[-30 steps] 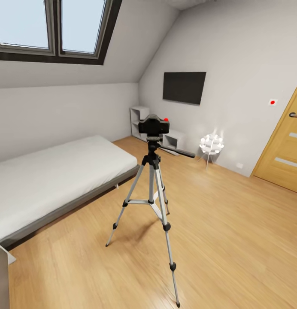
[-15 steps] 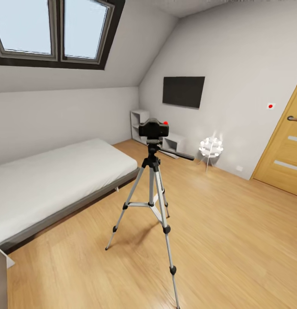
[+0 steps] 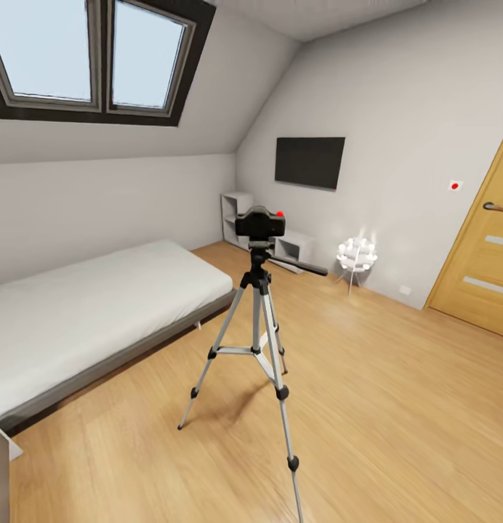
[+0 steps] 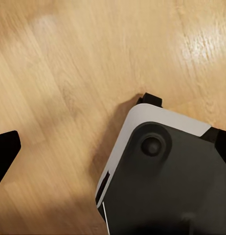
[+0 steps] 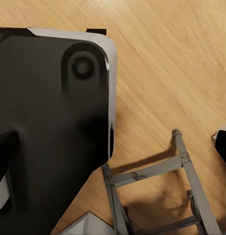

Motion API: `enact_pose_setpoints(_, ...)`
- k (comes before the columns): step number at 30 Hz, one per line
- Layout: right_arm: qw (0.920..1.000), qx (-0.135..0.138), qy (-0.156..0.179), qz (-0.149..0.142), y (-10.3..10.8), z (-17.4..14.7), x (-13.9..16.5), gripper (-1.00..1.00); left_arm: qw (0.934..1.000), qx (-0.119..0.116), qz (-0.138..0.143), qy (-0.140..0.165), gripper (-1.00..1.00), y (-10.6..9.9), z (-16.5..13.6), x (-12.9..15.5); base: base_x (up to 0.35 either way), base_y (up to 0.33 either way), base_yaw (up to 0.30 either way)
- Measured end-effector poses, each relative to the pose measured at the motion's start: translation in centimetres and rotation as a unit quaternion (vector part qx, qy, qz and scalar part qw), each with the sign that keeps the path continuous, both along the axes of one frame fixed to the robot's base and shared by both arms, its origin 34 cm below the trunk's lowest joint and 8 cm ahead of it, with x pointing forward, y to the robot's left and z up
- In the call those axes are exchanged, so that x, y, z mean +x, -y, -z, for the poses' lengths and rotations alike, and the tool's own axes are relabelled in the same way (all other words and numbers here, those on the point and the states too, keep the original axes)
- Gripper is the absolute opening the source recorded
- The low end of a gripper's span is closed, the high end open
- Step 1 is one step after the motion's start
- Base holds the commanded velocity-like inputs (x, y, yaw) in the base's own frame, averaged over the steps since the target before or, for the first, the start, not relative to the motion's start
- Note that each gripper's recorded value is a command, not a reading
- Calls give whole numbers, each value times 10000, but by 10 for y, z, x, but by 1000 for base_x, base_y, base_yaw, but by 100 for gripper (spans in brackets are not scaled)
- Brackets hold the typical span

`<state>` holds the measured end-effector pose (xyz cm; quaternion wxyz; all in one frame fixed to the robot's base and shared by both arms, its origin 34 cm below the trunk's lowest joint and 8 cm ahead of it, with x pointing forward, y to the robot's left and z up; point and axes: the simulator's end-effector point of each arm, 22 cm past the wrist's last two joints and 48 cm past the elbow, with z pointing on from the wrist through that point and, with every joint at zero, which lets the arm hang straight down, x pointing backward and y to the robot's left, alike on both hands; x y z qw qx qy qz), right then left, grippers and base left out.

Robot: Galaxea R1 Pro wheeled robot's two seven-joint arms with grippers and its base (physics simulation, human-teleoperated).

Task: Attach the digital camera to the camera tripod in the bedroom.

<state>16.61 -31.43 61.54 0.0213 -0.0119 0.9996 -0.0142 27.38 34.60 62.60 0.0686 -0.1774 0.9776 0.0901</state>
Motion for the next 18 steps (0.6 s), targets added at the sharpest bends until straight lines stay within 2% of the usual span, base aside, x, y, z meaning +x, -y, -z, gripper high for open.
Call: enact_pose_setpoints(18,9999,-56,134,76,0,-2,7,100,9999,-1,0,145,100,0,-5,11,0,0,-61)
